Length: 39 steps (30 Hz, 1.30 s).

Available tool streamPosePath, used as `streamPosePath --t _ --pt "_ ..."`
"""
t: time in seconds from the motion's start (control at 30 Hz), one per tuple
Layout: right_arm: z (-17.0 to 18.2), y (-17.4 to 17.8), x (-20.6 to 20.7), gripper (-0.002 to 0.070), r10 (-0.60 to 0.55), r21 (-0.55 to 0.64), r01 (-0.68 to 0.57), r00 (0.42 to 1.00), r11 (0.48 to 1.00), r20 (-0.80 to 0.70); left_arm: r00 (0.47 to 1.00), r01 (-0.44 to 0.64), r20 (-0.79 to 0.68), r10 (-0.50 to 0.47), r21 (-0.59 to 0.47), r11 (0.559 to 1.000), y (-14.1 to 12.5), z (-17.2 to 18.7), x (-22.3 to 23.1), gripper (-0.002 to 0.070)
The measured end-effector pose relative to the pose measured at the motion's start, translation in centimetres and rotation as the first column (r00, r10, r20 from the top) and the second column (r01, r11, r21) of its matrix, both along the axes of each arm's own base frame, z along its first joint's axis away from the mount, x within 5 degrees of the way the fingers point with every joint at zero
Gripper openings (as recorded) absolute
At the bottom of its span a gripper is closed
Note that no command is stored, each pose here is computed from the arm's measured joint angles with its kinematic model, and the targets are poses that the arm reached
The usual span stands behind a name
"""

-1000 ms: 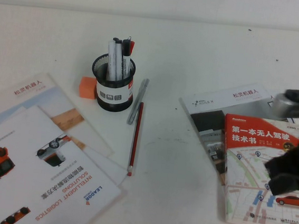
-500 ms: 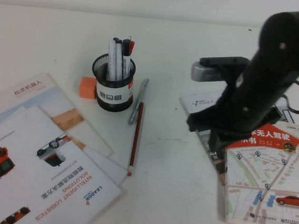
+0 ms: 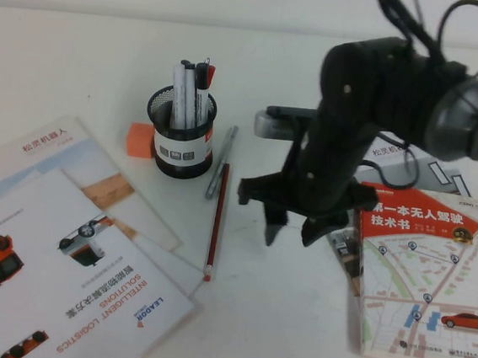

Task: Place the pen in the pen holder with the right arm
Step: Pick up the pen on the table

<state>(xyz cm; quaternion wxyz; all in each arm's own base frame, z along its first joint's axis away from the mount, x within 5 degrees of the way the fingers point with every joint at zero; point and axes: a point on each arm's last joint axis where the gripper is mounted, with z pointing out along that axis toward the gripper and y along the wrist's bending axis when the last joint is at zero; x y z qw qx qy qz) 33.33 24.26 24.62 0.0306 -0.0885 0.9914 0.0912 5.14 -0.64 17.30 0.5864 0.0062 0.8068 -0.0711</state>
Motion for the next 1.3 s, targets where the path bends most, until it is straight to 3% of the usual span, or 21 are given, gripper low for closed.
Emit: streamPosePath --t 0.13,0.53,0.9,1.3 --pt "-0.4 1.9 0.7 0.0380 -0.040 0.014 0.040 0.999 0.999 0.004 1.000 0.000 0.000 0.000 0.000 1.000 0.0 0.0 0.0 -0.0002" --pt "-2.4 6.8 2.5 0.0389 -0.024 0.005 0.024 0.997 1.000 0.069 1.000 0.000 0.000 0.000 0.000 1.000 0.0 0.0 0.0 -0.0002" --pt "-4.4 8.5 3.6 0.0388 -0.012 0.005 0.012 0.997 1.000 0.076 1.000 0.000 0.000 0.000 0.000 1.000 0.0 0.0 0.0 -0.0003" --pt "-5.9 8.6 4.0 0.0260 -0.008 -0.024 0.009 0.998 1.000 0.066 1.000 0.000 0.000 0.000 0.000 1.000 0.0 0.0 0.0 -0.0002"
